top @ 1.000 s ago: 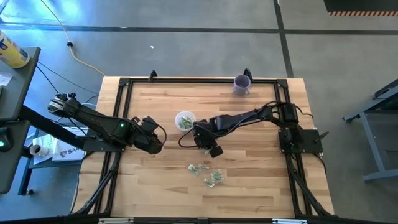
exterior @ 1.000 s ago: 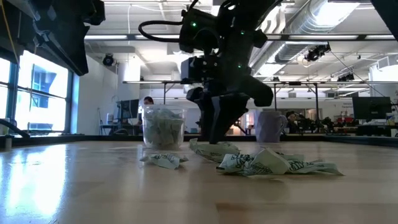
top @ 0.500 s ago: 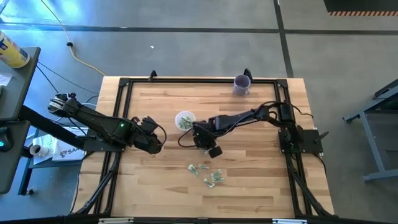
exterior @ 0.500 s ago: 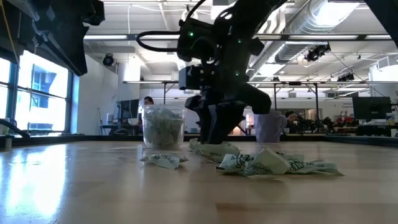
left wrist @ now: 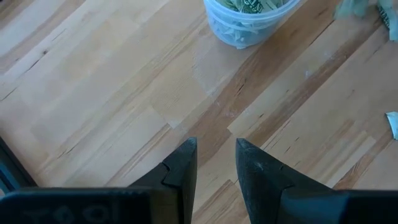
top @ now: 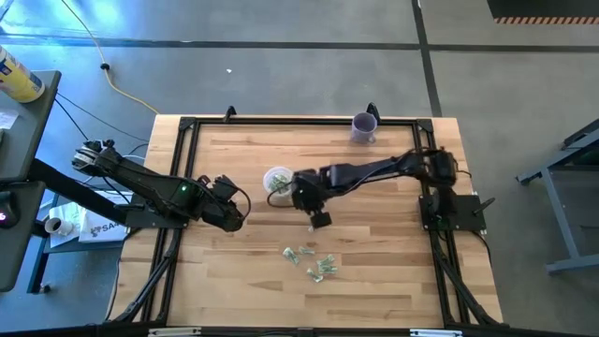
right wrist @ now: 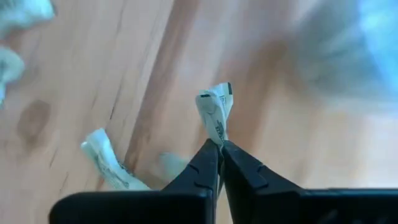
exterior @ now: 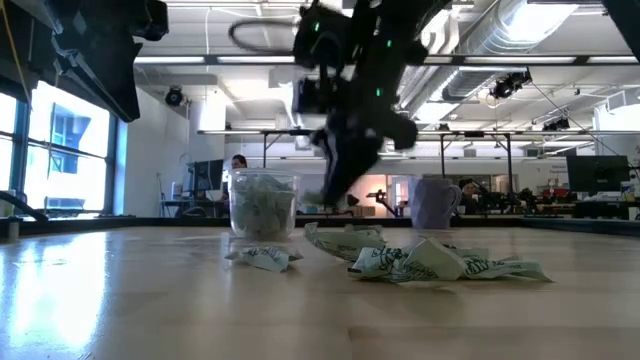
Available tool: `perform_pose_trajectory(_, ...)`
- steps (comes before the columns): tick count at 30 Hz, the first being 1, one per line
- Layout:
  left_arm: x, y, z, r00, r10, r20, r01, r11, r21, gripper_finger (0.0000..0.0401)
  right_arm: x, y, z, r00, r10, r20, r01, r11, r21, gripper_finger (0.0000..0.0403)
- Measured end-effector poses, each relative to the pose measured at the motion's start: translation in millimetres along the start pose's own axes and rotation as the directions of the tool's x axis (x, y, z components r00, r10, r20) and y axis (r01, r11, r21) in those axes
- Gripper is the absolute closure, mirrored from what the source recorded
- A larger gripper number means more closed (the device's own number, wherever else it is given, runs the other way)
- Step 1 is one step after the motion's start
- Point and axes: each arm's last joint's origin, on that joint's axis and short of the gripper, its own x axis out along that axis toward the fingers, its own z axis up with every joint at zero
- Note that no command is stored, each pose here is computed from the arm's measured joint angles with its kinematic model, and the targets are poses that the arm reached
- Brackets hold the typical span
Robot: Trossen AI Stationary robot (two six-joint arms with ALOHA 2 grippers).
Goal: Pick and place Stevia / Truvia into bins
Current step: Put the white stevia packet into the transparent container
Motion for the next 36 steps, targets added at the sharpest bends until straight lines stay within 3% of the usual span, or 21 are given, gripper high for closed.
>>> perform_pose_trajectory(3, 0, 0, 0, 1.000, 0.000, 0.000, 0.000, 1.000, 0.002, 0.0258, -29, -10, 7, 0.992, -0.094, 0.082, 0.093, 0.995, 0.021, 0.0399)
perform_pose_trajectory(6, 0, 0, 0, 1.000, 0.000, 0.000, 0.000, 1.000, 0.002, 0.0258, -52, -28, 13, 0.964, -0.178, 0.198, 0.157, 0.980, 0.121, 0.0393)
perform_pose_trajectory(12, 0, 0, 0, 1.000, -0.002, 0.009, 0.002, 1.000, -0.001, 0.0258, -56, -61, 25, 0.918, -0.218, 0.333, 0.120, 0.949, 0.290, 0.0400)
perform_pose_trajectory(17, 0, -1, 1, 1.000, -0.005, 0.011, 0.006, 1.000, -0.004, 0.0258, -31, -68, 44, 0.924, -0.177, 0.339, 0.084, 0.958, 0.273, 0.0393)
perform_pose_trajectory(25, 0, -1, 1, 1.000, -0.007, 0.012, 0.007, 1.000, -0.030, 0.0258, 15, -70, 38, 0.985, -0.115, 0.131, 0.076, 0.959, 0.273, 0.0393)
perform_pose_trajectory(36, 0, -1, 1, 1.000, -0.007, 0.012, 0.007, 1.000, -0.031, 0.0258, -3, -77, 56, 0.970, -0.177, 0.167, 0.136, 0.963, 0.231, 0.0339)
